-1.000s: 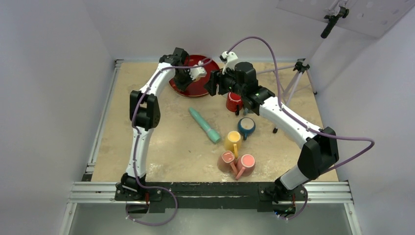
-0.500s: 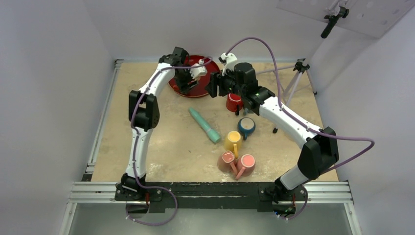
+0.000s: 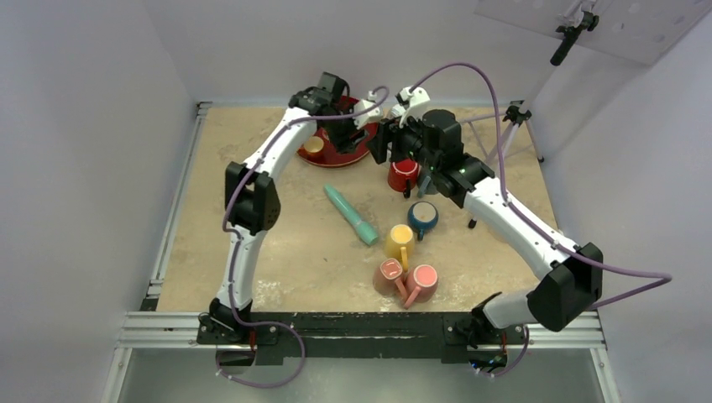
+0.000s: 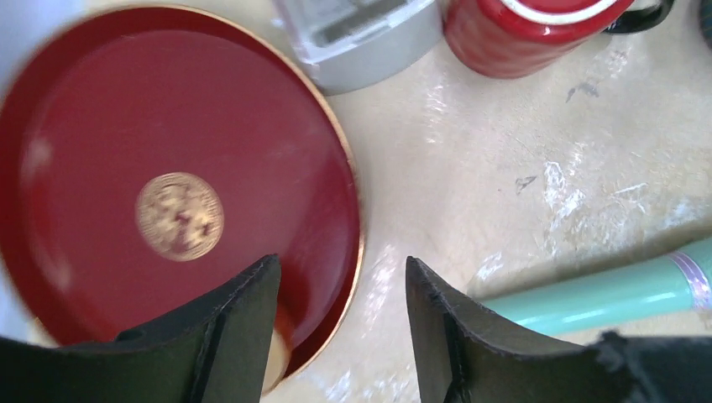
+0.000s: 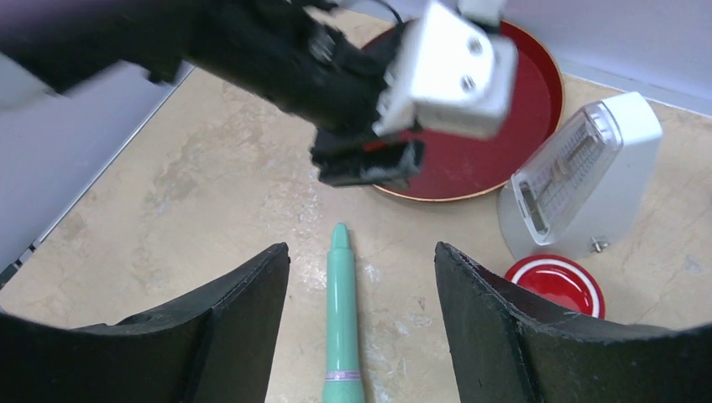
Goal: Turn the mug right side up
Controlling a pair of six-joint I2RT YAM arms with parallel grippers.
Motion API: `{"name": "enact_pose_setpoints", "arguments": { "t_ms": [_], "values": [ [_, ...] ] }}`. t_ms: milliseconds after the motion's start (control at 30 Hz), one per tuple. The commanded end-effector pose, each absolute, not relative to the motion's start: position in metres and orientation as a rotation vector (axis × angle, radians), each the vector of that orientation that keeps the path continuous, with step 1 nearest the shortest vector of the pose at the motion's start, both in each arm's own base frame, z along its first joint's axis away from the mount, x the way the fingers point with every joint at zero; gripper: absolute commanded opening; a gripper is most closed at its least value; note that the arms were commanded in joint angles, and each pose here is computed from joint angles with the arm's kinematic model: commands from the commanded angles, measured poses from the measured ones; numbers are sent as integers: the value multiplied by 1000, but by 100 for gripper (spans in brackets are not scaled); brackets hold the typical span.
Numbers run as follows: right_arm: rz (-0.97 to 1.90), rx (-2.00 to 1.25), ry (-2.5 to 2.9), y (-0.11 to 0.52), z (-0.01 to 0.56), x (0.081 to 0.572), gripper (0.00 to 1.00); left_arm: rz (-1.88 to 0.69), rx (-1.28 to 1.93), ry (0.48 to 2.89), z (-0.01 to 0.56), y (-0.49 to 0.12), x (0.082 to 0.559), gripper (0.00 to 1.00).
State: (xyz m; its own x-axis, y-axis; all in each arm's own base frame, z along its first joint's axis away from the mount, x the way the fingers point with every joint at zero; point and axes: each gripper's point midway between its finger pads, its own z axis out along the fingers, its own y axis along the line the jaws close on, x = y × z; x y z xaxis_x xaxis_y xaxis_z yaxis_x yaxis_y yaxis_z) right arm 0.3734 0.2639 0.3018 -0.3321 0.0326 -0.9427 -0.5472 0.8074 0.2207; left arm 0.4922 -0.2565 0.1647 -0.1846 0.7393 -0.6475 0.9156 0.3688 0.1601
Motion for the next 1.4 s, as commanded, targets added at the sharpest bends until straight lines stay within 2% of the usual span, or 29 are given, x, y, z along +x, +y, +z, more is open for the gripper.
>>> {"name": "enact_pose_setpoints", "arguments": {
  "t_ms": [0,267,367,433,667,867,1200,1367],
  "values": [
    [570,-356,1813,249,306,370,68,-311,1468,2134,94,-252,494,61],
    [625,-416,1836,253,289,352,68,-184,1594,2122,69,-239,497,64],
    [646,-419,1841,255,281,349,68,-133,1678,2147,47,-228,493,60],
    [669,-458,1844,262,273,346,68,-132,1736,2157,34,-222,486,51],
    [585,-620,1993,294,202,334,72,-269,1765,2130,45,-228,464,0],
    [495,-777,2075,329,144,309,73,-323,1769,2097,53,-227,460,0],
    [229,-767,2265,328,65,320,73,-337,1812,2073,52,-225,457,0],
    [215,-816,2347,328,31,313,72,-318,1819,2071,49,-222,461,0]
  ]
}}
